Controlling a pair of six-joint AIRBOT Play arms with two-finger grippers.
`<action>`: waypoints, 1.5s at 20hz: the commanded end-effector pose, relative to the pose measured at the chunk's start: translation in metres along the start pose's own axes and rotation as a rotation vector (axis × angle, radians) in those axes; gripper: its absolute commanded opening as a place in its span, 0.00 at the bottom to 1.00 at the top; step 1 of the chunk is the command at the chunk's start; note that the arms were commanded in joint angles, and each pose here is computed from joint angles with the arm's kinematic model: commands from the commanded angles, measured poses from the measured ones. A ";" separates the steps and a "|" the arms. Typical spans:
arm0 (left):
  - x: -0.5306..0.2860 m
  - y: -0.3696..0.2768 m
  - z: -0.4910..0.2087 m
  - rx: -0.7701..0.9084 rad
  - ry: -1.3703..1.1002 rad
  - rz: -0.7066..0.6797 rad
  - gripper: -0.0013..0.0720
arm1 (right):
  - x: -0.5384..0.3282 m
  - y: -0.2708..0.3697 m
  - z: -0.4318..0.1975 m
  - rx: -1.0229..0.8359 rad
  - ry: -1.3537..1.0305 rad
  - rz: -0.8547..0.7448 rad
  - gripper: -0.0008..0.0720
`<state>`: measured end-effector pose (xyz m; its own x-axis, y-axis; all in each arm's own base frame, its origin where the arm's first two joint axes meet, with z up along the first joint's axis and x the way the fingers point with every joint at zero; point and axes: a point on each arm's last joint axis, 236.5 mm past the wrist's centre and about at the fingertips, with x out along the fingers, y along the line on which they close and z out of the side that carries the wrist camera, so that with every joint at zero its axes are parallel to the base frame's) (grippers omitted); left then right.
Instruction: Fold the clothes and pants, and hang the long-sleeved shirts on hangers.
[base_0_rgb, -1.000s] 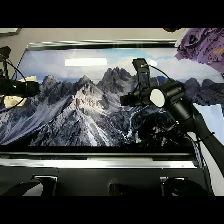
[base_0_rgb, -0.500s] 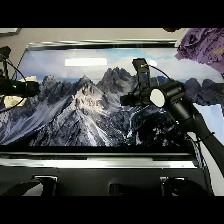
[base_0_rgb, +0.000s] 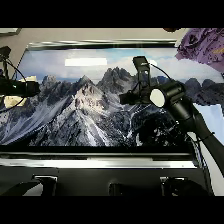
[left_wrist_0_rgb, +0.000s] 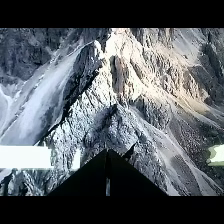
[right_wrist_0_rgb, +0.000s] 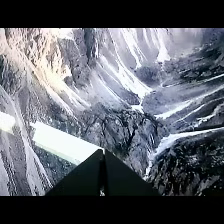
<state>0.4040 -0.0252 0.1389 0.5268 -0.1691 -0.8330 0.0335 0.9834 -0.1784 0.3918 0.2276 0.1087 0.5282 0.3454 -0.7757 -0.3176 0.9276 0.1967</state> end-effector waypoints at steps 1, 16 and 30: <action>0.001 0.001 0.004 -0.001 -0.014 0.005 0.11 | -0.001 0.002 0.005 0.002 -0.020 0.008 0.05; 0.146 0.308 0.045 -0.504 -0.364 0.444 1.00 | -0.001 -0.003 -0.020 0.001 0.087 -0.014 0.06; 0.153 0.221 0.043 -0.612 -0.135 0.198 0.03 | -0.006 -0.012 -0.048 0.000 0.204 -0.051 0.21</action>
<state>0.5311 0.2320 -0.0362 0.5821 0.2343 -0.7786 -0.6540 0.7040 -0.2771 0.3617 0.2136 0.0864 0.4009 0.2863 -0.8702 -0.3009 0.9384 0.1701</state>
